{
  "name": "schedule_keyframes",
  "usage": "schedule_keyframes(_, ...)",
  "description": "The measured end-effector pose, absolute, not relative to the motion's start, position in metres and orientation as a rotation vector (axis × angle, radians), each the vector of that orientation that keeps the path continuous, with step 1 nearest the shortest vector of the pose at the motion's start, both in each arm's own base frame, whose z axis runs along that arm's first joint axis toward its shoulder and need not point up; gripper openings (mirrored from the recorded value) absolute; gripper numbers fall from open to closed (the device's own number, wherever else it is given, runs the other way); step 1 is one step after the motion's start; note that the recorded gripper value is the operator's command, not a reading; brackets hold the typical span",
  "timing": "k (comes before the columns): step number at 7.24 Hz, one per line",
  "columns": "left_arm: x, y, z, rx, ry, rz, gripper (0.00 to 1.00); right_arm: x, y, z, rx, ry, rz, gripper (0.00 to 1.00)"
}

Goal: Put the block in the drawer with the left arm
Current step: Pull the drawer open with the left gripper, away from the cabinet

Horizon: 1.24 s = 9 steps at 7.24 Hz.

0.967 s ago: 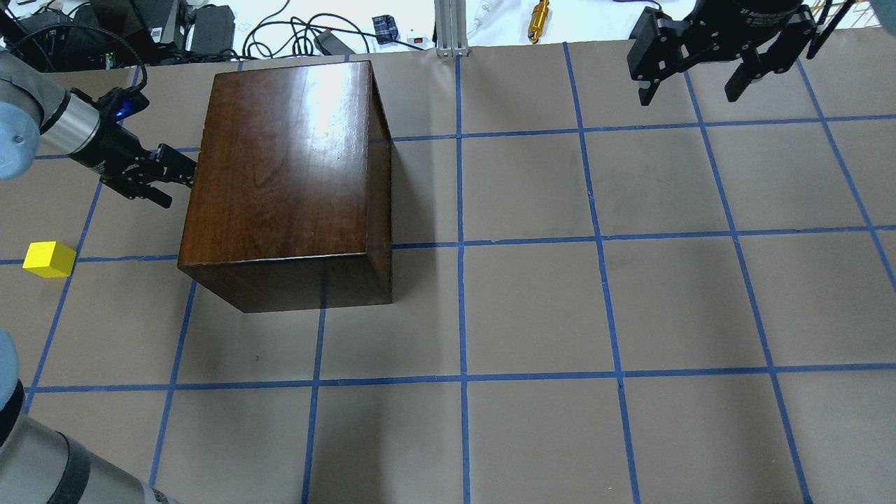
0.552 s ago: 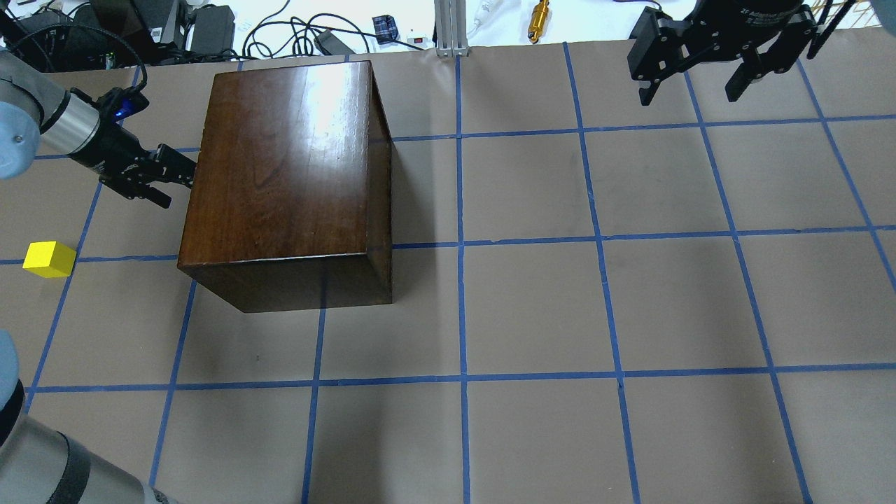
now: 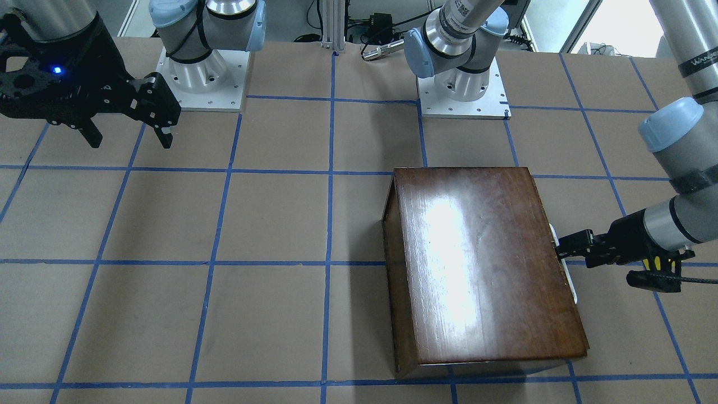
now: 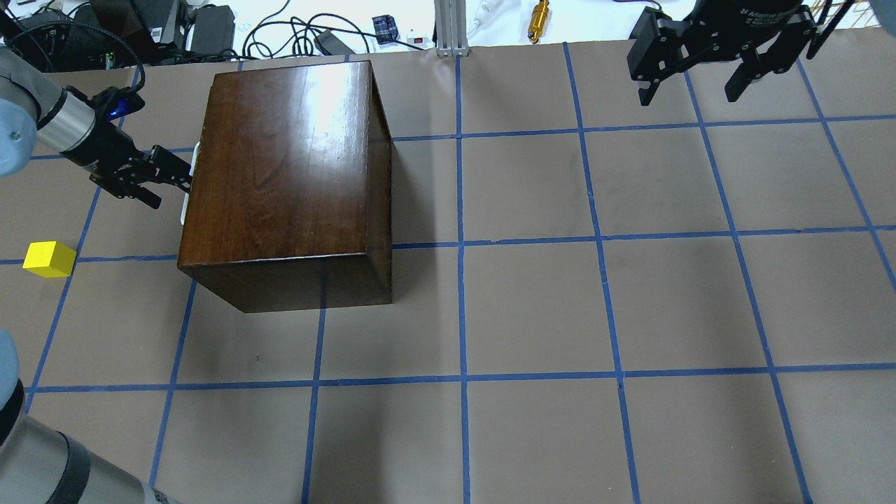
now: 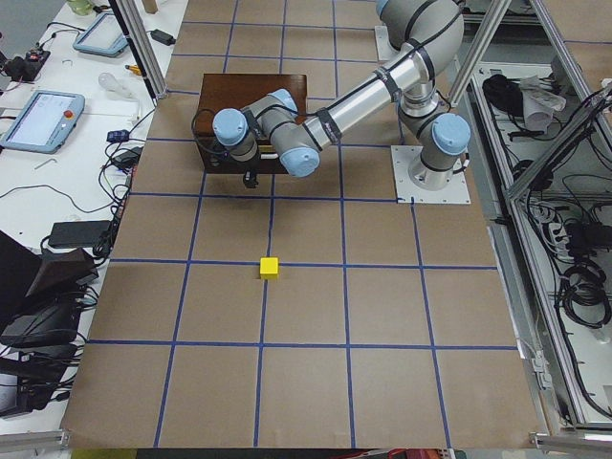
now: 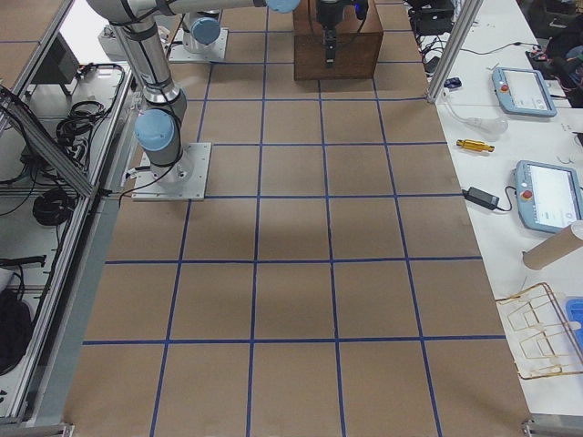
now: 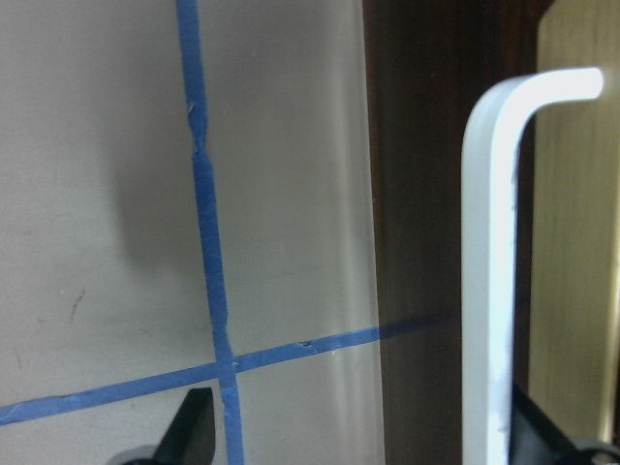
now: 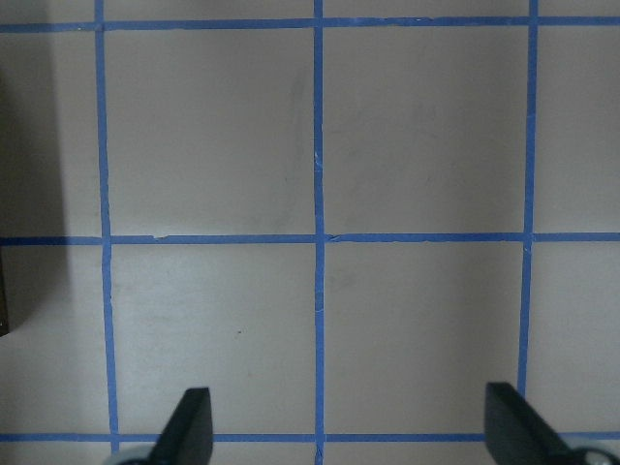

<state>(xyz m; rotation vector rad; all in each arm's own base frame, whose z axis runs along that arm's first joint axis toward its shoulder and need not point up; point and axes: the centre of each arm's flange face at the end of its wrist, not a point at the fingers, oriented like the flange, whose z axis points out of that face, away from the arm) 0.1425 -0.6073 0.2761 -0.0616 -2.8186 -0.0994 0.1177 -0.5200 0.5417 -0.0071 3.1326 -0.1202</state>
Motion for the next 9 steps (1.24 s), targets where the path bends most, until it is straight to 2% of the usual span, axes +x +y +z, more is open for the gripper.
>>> schedule_keyframes(9,0.208,-0.589,0.277,0.065,-2.818,-0.066,1.0,0.117,-0.52,0.542,-0.006,3.132,-0.121,1.0)
